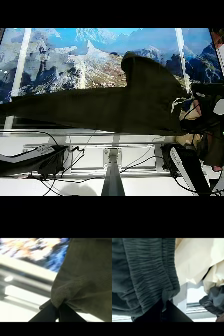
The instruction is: Fold the clothes and pants, and hang the long-sleeved shirts on hangers.
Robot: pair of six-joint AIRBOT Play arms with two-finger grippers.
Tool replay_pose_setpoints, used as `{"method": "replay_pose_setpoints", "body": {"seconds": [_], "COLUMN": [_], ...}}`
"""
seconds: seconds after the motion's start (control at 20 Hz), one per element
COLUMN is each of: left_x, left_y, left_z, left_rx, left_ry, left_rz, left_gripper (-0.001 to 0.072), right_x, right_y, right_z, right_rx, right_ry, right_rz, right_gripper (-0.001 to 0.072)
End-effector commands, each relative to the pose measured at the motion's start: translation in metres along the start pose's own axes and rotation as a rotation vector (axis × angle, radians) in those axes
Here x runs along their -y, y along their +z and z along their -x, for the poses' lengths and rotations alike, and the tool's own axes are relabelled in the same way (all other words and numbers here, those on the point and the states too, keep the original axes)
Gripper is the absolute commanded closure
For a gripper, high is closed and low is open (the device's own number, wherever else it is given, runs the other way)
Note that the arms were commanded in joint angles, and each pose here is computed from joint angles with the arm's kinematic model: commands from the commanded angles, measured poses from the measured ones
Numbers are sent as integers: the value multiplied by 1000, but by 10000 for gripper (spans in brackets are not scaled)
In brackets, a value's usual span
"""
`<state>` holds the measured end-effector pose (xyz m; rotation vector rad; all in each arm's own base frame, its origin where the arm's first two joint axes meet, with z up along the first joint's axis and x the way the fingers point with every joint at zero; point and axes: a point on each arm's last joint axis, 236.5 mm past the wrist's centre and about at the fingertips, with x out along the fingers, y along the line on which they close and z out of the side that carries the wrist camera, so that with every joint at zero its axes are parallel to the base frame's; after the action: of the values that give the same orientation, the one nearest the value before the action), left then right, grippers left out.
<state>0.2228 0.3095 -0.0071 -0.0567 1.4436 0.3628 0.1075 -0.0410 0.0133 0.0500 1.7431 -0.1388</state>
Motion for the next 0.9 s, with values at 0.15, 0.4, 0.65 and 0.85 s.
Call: {"method": "replay_pose_setpoints", "body": {"seconds": [0.15, 0.4, 0.65, 0.85], "left_x": [-6, 3, 63, 130], "left_y": [-1, 13, 70, 115], "left_z": [-5, -1, 8, 21], "left_rx": [-18, 12, 146, 259], "left_ry": [18, 23, -51, -91], "left_rz": [-10, 45, -34, -176], "left_gripper": [25, 15, 15, 16], "right_x": [0, -20, -101, -209], "right_y": [5, 57, 179, 219], "right_z": [0, 8, 62, 56], "right_rx": [21, 244, 690, 619], "right_ry": [-2, 84, 455, 575], "right_rz": [5, 19, -34, 213], "right_gripper": [208, 197, 200, 200]}}
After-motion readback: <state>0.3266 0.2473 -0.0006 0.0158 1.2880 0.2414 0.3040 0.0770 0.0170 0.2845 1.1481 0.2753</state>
